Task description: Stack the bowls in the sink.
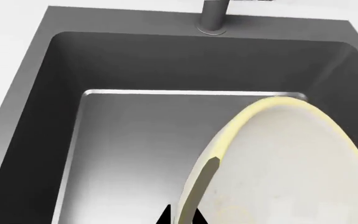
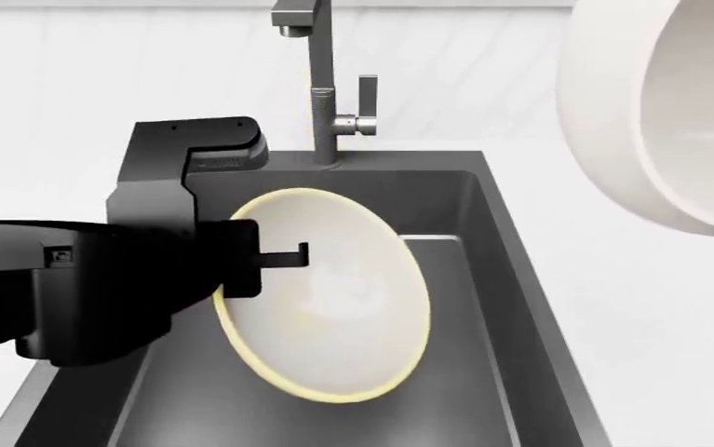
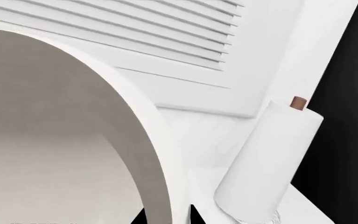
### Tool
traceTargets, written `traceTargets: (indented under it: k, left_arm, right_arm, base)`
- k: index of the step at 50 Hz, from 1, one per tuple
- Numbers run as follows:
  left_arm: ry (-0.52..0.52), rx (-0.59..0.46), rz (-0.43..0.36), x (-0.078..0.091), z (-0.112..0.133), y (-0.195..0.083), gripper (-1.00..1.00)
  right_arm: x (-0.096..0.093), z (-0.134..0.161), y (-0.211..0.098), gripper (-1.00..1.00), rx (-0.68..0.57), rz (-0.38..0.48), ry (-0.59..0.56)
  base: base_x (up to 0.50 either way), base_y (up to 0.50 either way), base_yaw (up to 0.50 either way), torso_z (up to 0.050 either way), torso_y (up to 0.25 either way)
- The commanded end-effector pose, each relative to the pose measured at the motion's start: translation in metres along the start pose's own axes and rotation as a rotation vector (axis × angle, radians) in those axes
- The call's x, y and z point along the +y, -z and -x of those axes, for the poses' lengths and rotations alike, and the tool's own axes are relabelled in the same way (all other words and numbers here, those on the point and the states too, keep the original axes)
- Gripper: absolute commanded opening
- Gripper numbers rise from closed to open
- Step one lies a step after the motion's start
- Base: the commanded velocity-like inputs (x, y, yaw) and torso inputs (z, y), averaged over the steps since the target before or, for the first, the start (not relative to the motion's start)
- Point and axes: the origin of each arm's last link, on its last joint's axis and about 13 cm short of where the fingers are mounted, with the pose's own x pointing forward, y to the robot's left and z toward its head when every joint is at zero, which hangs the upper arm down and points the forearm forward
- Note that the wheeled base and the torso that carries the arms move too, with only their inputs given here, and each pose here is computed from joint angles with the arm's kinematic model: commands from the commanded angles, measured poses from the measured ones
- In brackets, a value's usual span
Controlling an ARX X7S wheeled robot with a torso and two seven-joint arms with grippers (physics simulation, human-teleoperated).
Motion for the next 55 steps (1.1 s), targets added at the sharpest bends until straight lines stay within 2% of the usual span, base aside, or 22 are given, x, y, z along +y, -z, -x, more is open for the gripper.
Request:
traceTargets:
  k: [1, 9, 23, 55]
  left_arm:
    - [-0.002, 0.016, -0.004, -0.003, -0.006, 0.0, -1.0]
    - [0.004, 0.033, -0.007, -0.006, -0.015, 0.003, -1.0]
    - [0.002, 0.018, 0.032, -0.007, -0.032, -0.004, -1.0]
    - [-0.002, 0.055, 0.015, -0.014, -0.061, 0.002, -1.0]
  right_arm:
    - [-0.002, 0.0, 0.003, -1.0, -0.004, -0.009, 0.007]
    - [-0.001, -0.001, 0.004, -1.0, -0.004, -0.006, 0.002]
    - [-0.003, -0.002, 0.008, -1.0, 0.004, -0.012, 0.003]
    - [-0.003, -0.001, 0.008, -1.0, 0.001, -0.014, 0.001]
  base:
    - [0.02, 0.0, -0.01, 0.0, 0.0]
    - [0.02, 0.0, 0.0, 0.0, 0.0]
    - [0.02, 0.0, 0.0, 0.001, 0.001]
    - [0.02, 0.0, 0.0, 0.0, 0.0]
